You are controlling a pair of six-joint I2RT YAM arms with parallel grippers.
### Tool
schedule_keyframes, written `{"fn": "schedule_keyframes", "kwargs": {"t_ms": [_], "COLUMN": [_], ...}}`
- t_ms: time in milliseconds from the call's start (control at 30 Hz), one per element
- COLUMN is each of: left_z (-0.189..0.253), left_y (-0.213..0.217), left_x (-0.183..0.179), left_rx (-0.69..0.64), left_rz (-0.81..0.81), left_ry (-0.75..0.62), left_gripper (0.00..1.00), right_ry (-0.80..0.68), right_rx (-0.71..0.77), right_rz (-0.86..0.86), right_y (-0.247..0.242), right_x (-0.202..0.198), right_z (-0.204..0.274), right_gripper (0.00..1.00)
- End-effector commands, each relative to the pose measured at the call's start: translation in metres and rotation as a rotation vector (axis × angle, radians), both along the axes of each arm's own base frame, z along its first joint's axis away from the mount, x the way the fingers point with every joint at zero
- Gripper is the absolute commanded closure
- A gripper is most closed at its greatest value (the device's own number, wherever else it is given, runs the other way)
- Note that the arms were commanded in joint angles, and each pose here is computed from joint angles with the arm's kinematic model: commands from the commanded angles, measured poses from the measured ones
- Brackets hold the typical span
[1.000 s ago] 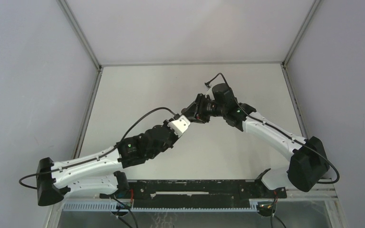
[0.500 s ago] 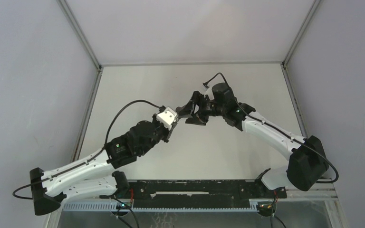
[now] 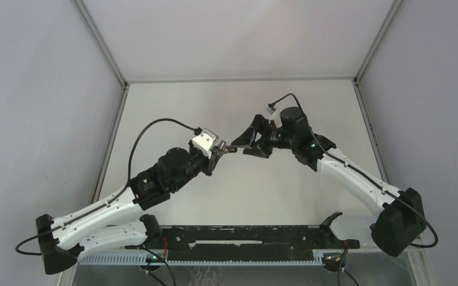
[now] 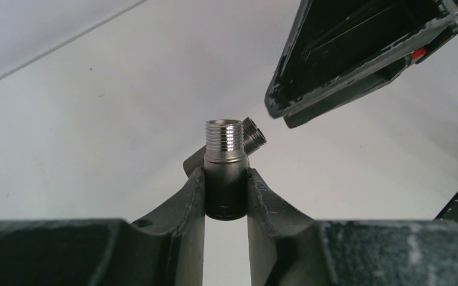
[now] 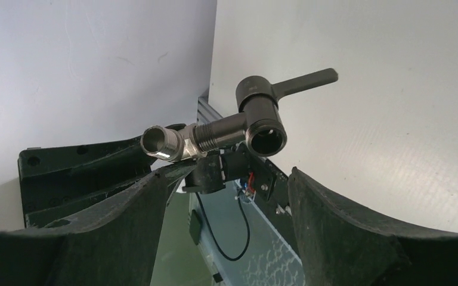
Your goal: Install the water faucets
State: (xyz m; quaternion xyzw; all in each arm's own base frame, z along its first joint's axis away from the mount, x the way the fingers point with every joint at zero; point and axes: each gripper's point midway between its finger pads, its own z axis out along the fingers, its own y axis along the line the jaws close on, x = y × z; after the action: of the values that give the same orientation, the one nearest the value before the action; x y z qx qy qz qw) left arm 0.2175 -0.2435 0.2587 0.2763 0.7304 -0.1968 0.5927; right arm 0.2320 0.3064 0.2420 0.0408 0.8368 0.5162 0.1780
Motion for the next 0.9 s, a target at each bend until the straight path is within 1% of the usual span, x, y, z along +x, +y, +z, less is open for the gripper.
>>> {"fn": "schedule_keyframes", "kwargs": {"t_ms": [0,133,267,400,533,600,633,667,700,733,800,867], "left_z": [0.029,0.030,0.035,0.047,0.062,0.066,0.069,0.072,0.076,0.080,0.084,0.090], "left_y": [-0.009,-0.009,-0.005,-0.002,-0.002,-0.003,-0.004,-0.005,-0.006,-0.008,-0.011,-0.012], "left_x": [0.000,0.000,0.000,-0.003,-0.007,-0.008,-0.008,-0.008,-0.009,-0.010,-0.012,-0.013], "left_rx": [-0.143,-0.169,-0.216,-0.294,-0.400,-0.448,-0.471,-0.504,-0.539,-0.573,-0.649,-0.691], "left_rz": [-0.024,-0.029,-0.033,-0.080,-0.152,-0.187,-0.200,-0.214,-0.235,-0.257,-0.296,-0.351], "left_ry": [-0.028,-0.012,0.025,0.102,0.226,0.290,0.318,0.346,0.376,0.404,0.487,0.501], "left_gripper": [1.00,1.00,1.00,1.00,1.00,1.00,1.00,1.00,1.00,1.00,1.00,1.00], "right_ry": [-0.096,-0.159,-0.314,-0.528,-0.782,-0.888,-0.920,-0.937,-0.928,-0.916,-0.902,-0.886], "right_rx": [-0.009,-0.010,0.018,0.064,0.126,0.154,0.160,0.158,0.143,0.130,0.113,0.112], "right_rz": [-0.073,-0.090,-0.049,-0.044,-0.081,-0.122,-0.146,-0.173,-0.197,-0.213,-0.212,-0.178], "right_y": [-0.022,-0.033,-0.037,-0.047,-0.061,-0.069,-0.073,-0.077,-0.080,-0.082,-0.082,-0.077], "right_x": [0.010,0.014,0.009,-0.002,-0.015,-0.020,-0.022,-0.021,-0.018,-0.016,-0.013,-0.014], "right_z": [0.013,0.020,0.037,0.065,0.092,0.099,0.100,0.100,0.096,0.094,0.088,0.082], "right_gripper": [0.21,0.22,0.29,0.30,0.29,0.26,0.24,0.20,0.10,0.06,0.04,0.01]}}
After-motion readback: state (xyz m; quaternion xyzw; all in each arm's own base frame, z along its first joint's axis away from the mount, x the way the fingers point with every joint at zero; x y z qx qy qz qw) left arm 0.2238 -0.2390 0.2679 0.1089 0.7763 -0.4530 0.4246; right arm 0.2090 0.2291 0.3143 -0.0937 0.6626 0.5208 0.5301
